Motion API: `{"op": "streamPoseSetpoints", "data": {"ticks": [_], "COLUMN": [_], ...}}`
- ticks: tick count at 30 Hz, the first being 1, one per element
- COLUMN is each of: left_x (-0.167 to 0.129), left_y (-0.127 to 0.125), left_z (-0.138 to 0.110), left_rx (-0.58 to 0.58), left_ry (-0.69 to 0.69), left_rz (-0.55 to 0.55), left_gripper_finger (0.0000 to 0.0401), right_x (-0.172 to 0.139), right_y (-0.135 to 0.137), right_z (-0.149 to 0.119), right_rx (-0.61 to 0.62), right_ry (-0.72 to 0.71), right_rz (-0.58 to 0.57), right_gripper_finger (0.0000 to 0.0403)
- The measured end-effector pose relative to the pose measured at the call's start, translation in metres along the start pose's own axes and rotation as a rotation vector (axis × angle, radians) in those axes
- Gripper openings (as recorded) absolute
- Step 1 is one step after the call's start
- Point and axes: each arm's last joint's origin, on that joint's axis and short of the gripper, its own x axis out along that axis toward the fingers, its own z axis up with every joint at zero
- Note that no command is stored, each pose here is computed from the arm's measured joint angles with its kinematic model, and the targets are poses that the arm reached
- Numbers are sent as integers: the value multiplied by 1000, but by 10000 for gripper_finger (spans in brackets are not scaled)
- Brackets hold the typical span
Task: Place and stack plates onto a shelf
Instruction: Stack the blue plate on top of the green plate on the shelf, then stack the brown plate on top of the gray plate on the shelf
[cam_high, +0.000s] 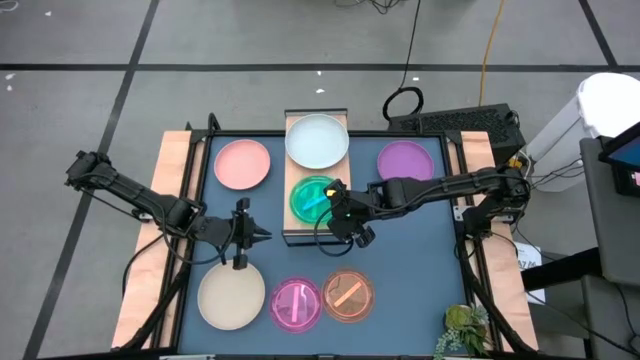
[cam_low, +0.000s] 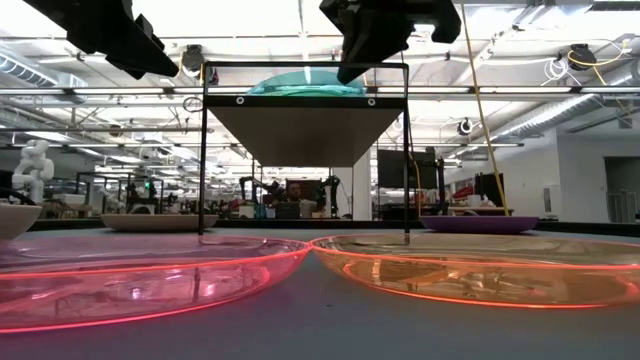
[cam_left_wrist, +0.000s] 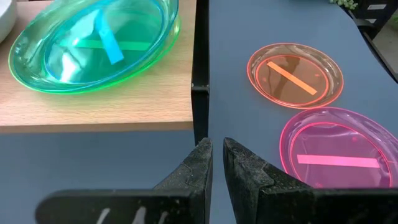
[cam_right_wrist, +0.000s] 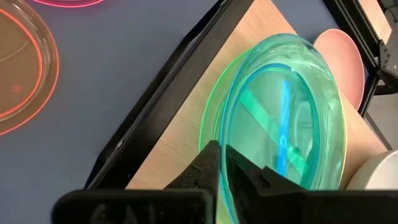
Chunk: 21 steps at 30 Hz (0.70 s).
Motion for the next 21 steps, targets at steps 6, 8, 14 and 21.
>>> {"op": "streamPoseSetpoints", "data": {"ticks": [6, 8, 14, 21], "left_x": [0, 0, -1, -4], "left_y": [0, 0, -3, -10], "left_z": [0, 0, -1, -2], "left_rx": [0, 0, 5, -29], "left_ry": [0, 0, 0, 2], "left_rz": [0, 0, -13, -45], "left_gripper_finger": [47, 47, 47, 47], "right_x": [-1, -5, -33, -66], "right_y": [-1, -1, 4, 26], "right_z": [-1, -1, 3, 13], "right_rx": [20, 34, 92, 293], "right_ry": [31, 28, -49, -131], "right_rz": [-42, -49, -69, -34], "right_gripper_finger": [73, 90, 122, 120]}}
